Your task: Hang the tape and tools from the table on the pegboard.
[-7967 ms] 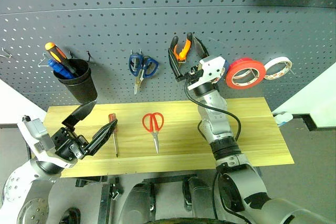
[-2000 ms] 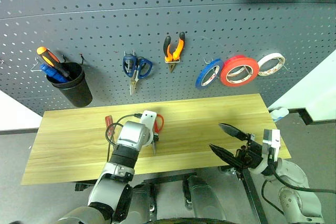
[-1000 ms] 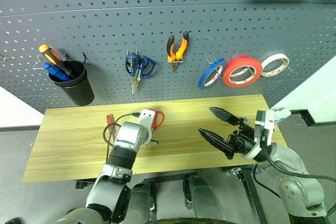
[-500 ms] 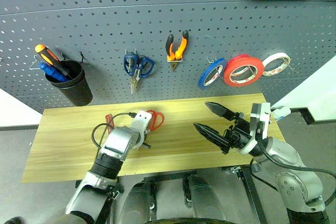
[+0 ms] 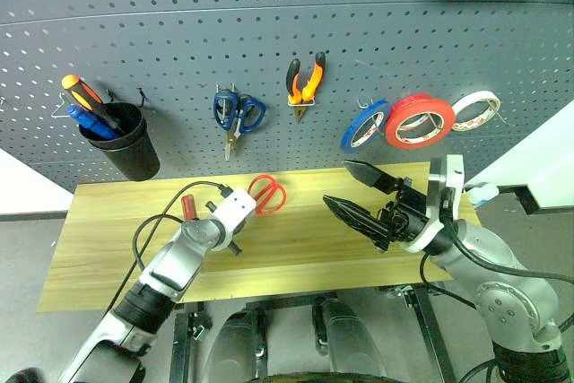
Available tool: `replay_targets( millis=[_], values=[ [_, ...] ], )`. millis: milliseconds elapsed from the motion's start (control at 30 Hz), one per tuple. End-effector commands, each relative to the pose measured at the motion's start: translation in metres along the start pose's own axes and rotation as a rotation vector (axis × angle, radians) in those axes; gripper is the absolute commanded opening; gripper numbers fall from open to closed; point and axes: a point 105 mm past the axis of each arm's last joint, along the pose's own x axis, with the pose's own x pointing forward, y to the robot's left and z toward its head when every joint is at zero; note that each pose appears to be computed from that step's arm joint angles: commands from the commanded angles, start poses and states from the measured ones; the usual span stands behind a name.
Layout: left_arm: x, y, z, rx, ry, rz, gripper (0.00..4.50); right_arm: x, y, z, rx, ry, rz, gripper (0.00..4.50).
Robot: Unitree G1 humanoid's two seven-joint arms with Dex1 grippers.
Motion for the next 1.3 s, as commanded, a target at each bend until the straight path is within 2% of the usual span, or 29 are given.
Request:
replay_targets(
  millis=[33, 167, 400, 600, 900, 1167, 1300],
  values=[
    [-0.009, 0.000, 0.014, 0.056, -0.117, 0.015, 0.27, -0.005, 0.008, 0.007, -0.002, -0.009, 0.043, 4.50],
    [-0.013, 0.001, 0.008, -0.003, -0.149, 0.047, 0.27, -0.020, -0.003, -0.005, -0.033, 0.065, 0.026, 4.50],
    [-0.029, 0.001, 0.008, 0.026, -0.229, 0.076, 0.27, -0.055, -0.024, -0.035, -0.111, 0.180, -0.040, 4.50],
    [-0.044, 0.007, 0.008, 0.015, -0.279, 0.112, 0.27, -0.082, -0.031, -0.065, -0.160, 0.238, -0.033, 4.50],
    [-0.060, 0.004, 0.009, 0.044, -0.360, 0.123, 0.27, -0.125, -0.040, -0.090, -0.165, 0.258, -0.042, 4.50],
    [-0.064, 0.009, 0.015, 0.033, -0.403, 0.155, 0.27, -0.165, -0.068, -0.100, -0.154, 0.262, -0.064, 4.50],
    [-0.067, 0.008, 0.018, 0.042, -0.432, 0.155, 0.27, -0.169, -0.069, -0.108, -0.121, 0.211, -0.068, 4.50]
  ],
)
